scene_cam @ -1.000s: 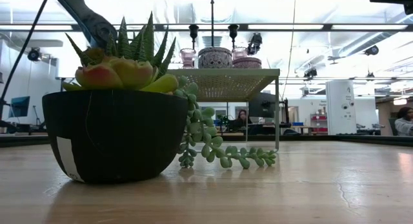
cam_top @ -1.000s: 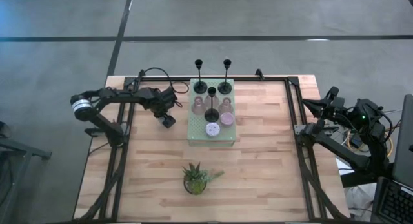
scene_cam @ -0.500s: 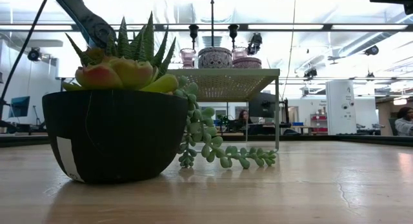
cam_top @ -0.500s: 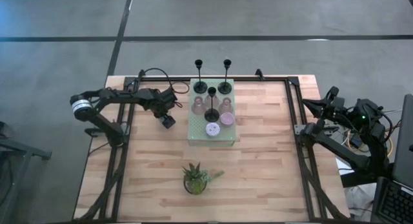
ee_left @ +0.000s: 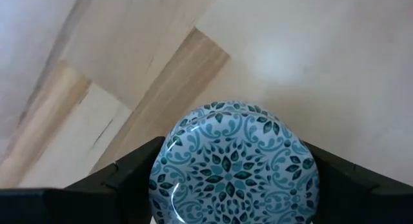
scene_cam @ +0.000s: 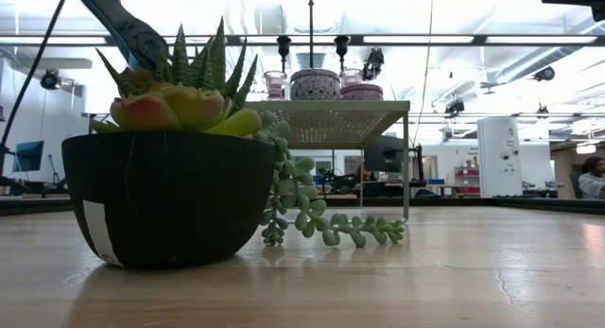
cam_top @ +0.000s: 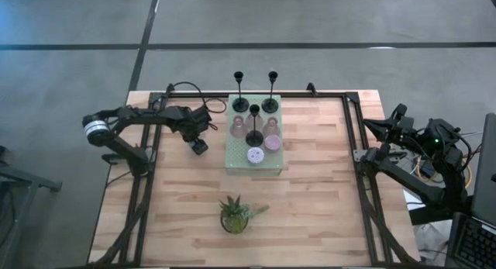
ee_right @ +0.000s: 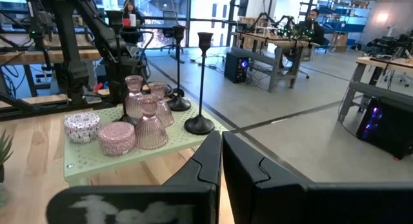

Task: Pick & Place candle stick holders
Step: Put the blue scented candle on the shelf

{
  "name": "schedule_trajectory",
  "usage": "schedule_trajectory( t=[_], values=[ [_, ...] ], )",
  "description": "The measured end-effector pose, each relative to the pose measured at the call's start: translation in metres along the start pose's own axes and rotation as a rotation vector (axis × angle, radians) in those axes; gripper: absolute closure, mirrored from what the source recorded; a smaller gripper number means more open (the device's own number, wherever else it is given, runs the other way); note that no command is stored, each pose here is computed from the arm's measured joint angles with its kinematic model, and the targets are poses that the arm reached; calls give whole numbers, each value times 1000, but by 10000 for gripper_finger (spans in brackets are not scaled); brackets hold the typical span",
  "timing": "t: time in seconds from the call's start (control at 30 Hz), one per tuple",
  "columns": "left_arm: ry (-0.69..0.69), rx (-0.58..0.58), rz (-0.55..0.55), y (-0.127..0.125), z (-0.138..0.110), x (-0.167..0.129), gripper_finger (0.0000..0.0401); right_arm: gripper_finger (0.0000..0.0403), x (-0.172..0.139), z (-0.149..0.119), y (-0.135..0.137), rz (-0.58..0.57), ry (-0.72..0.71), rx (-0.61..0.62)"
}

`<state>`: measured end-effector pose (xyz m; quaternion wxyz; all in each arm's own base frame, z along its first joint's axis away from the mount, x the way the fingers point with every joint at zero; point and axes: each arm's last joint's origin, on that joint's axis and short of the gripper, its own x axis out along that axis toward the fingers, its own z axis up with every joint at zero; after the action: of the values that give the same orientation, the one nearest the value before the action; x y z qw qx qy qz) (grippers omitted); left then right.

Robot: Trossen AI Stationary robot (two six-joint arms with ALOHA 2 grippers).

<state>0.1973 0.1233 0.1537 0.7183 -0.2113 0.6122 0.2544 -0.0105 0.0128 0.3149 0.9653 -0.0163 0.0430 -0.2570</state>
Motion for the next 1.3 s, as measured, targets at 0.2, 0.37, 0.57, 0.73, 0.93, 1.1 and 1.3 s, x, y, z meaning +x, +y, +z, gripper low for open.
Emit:
schedule_trajectory(
  t=[0.2, 0.37, 0.57, 0.73, 0.93, 1.1, 1.3],
  values=[
    [-31, 15, -14, 1, -8, -19, 100, 394, 0, 0, 0, 0, 0, 0],
    [-46, 14, -64, 2, -17, -47, 100, 394, 0, 0, 0, 0, 0, 0],
    [-123, 20, -167, 0, -21, -91, 100, 394, 0, 0, 0, 0, 0, 0],
    [-144, 55, -258, -1, -22, -124, 100, 394, 0, 0, 0, 1, 0, 0],
    [-180, 103, -313, -6, -17, -155, 100, 394, 0, 0, 0, 0, 0, 0],
    [-223, 139, -338, -13, -12, -177, 100, 394, 0, 0, 0, 0, 0, 0],
    [-238, 212, -367, -30, -8, -190, 100, 394, 0, 0, 0, 0, 0, 0]
  ],
)
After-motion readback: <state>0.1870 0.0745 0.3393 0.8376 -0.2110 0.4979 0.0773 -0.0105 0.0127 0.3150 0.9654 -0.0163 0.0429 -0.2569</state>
